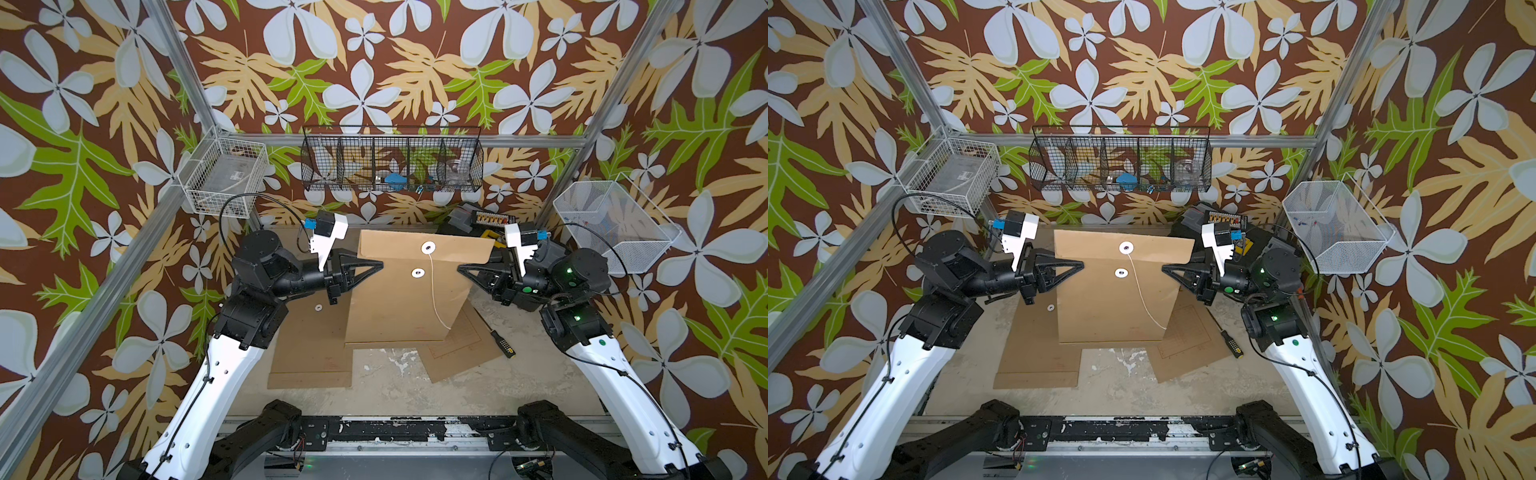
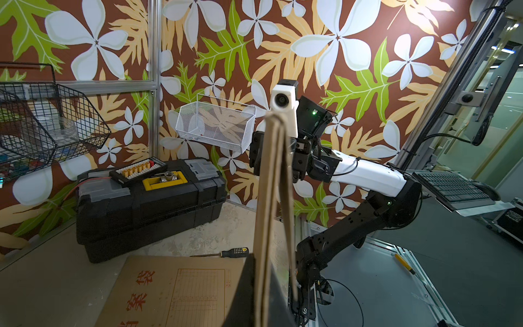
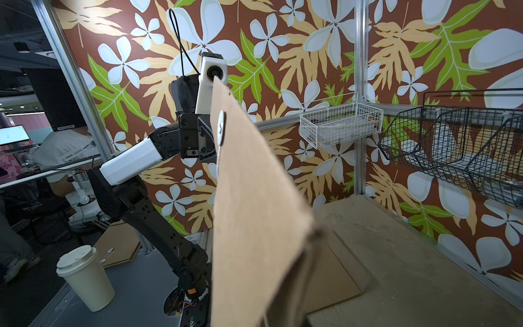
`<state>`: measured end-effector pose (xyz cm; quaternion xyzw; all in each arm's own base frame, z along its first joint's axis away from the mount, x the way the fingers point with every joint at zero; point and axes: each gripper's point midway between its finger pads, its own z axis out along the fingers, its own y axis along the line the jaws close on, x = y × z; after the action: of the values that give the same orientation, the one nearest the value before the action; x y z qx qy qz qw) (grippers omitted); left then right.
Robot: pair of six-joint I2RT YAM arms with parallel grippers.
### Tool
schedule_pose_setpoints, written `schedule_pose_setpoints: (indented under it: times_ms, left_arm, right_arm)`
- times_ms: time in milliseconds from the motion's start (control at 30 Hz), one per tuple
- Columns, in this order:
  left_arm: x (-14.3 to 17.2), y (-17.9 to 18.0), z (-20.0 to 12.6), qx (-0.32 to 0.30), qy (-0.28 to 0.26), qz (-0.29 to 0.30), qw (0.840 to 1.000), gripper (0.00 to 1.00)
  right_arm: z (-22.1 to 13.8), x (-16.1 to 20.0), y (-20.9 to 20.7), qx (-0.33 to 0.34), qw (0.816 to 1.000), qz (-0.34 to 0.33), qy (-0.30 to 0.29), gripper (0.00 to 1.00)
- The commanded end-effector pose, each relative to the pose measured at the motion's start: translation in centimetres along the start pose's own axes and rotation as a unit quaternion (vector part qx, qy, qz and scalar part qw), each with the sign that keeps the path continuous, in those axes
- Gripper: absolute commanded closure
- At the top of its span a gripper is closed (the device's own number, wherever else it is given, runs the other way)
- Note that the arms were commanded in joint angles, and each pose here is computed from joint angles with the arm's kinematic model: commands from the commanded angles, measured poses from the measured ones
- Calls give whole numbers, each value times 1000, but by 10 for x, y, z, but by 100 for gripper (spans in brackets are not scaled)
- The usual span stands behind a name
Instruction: Open the file bag
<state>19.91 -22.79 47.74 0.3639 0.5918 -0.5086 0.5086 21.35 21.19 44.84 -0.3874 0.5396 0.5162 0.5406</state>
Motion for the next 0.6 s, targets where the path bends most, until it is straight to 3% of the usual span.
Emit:
schedule_pose_setpoints:
  times_ms: [0, 67, 100, 167, 267, 400, 567]
  left_arm:
    - [-9, 11, -2, -34, -23, 15, 999, 100]
    - [-9, 23, -4, -70, -31, 10, 997, 100]
    - [-10, 29, -6, -93, -35, 9, 995, 89]
    - [-7, 48, -13, -154, -38, 0, 987, 56]
    - [7, 85, -32, -268, -43, -18, 962, 25]
    - [48, 126, -61, -385, -39, -59, 920, 10]
    - [111, 168, -93, -435, -36, -161, 885, 13]
  right_arm:
    - [0, -5, 4, -6, 1000, -14, -7, 94]
    - [-1, -7, 3, 2, 1000, -13, -11, 100]
    - [-1, -8, 1, 11, 1000, -13, -13, 100]
    - [-2, -10, -6, 35, 999, -12, -13, 100]
    - [-2, -5, -23, 79, 997, -5, 4, 100]
    - [-5, 3, -48, 141, 990, 11, 23, 100]
    - [-7, 3, -54, 160, 987, 16, 18, 100]
